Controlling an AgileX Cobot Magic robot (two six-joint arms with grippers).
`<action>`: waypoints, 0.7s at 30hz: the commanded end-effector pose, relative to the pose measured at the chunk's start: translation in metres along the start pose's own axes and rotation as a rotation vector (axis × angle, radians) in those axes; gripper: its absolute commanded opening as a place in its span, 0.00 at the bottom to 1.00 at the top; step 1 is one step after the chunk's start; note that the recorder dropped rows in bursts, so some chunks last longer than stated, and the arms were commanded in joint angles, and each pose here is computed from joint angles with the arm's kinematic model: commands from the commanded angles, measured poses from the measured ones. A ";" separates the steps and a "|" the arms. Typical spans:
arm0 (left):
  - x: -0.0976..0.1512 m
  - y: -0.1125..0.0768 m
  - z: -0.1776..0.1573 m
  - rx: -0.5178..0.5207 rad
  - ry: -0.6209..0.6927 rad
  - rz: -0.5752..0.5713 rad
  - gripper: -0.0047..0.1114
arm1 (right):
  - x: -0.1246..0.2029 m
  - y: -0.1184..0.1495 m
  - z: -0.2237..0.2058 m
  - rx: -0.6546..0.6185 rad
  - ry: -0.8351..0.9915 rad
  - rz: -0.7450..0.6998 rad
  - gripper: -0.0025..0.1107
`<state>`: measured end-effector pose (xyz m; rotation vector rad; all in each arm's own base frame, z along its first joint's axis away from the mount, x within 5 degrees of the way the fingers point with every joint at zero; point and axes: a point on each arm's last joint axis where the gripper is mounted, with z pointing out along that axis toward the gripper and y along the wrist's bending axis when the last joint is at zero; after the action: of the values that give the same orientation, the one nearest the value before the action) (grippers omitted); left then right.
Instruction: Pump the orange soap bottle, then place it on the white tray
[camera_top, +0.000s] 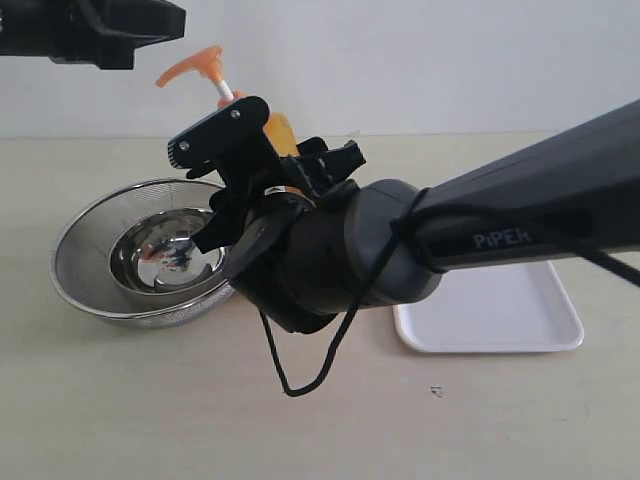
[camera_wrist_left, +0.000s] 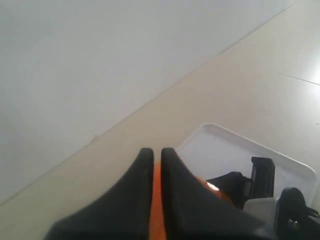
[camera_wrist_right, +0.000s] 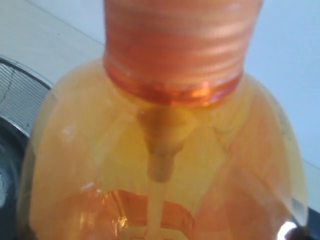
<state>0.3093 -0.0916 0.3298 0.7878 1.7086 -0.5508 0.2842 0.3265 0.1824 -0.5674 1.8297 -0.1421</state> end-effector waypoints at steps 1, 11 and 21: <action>-0.003 0.000 0.001 -0.003 -0.024 0.009 0.08 | -0.001 0.001 -0.001 -0.029 0.013 0.022 0.02; -0.009 0.006 0.015 0.075 -0.039 -0.021 0.08 | -0.001 0.001 -0.001 -0.032 0.013 0.016 0.02; -0.001 0.006 0.015 0.079 0.051 -0.010 0.08 | -0.001 0.001 -0.001 -0.032 0.013 0.016 0.02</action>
<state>0.3251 -0.0964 0.3230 0.8505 1.7540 -0.5950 0.2841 0.3267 0.1822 -0.5731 1.8299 -0.1422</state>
